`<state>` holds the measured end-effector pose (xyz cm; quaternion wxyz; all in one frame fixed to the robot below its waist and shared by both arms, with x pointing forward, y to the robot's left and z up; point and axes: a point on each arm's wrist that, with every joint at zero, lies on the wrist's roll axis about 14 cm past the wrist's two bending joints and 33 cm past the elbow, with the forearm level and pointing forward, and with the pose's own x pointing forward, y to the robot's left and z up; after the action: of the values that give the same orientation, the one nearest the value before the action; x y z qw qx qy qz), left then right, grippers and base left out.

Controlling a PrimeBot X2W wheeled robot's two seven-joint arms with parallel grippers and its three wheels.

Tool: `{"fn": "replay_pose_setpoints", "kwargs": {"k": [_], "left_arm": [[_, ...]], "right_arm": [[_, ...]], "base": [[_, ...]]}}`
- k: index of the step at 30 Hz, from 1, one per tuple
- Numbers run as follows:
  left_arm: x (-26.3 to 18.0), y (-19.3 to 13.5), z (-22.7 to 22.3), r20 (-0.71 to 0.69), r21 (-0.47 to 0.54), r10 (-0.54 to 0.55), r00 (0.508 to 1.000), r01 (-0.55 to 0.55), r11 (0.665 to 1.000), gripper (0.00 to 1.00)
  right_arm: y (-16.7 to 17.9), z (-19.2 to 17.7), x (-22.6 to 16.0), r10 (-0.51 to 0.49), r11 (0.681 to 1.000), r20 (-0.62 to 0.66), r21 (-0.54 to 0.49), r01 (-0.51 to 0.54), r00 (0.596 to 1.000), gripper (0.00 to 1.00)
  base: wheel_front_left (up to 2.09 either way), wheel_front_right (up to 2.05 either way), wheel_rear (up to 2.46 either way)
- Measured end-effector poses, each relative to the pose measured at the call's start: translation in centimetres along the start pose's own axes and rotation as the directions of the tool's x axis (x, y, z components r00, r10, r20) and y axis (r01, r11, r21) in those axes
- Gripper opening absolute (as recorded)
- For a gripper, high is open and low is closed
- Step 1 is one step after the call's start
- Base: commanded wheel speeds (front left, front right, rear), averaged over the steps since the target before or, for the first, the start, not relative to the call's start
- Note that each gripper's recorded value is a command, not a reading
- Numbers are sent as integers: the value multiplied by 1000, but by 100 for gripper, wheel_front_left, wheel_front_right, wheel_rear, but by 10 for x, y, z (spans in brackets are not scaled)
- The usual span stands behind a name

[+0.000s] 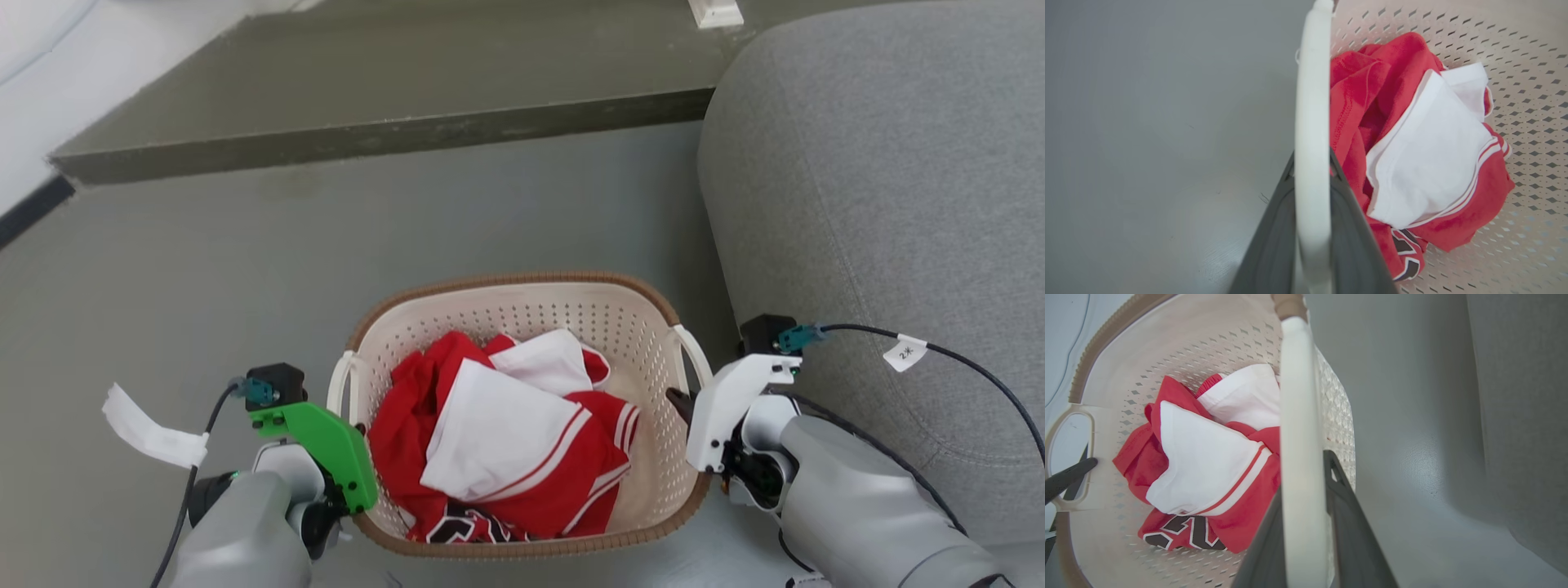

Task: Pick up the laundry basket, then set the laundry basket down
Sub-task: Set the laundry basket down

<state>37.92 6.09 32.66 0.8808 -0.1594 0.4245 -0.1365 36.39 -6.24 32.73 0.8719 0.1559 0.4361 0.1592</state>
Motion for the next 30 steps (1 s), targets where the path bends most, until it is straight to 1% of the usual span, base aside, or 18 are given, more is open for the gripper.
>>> {"fn": "replay_pose_setpoints", "kwargs": {"k": [8, 18, 30], "left_arm": [[16, 7, 16, 33, 2, 8, 999, -8, 1000, 0], [41, 16, 30, 58, -19, 17, 998, -16, 1000, 0], [71, 31, 38, 75, -51, 35, 997, -31, 998, 0]], "right_arm": [[-3, 13, 17, 7, 1000, 10, -1, -7, 1000, 0], [-9, 34, 44, 11, 1000, 40, -5, -11, 999, 0], [-21, 38, 75, 9, 1000, 29, 12, -10, 1000, 0]], "base": [[0, 0, 0], [0, 0, 0], [0, 0, 0]]}}
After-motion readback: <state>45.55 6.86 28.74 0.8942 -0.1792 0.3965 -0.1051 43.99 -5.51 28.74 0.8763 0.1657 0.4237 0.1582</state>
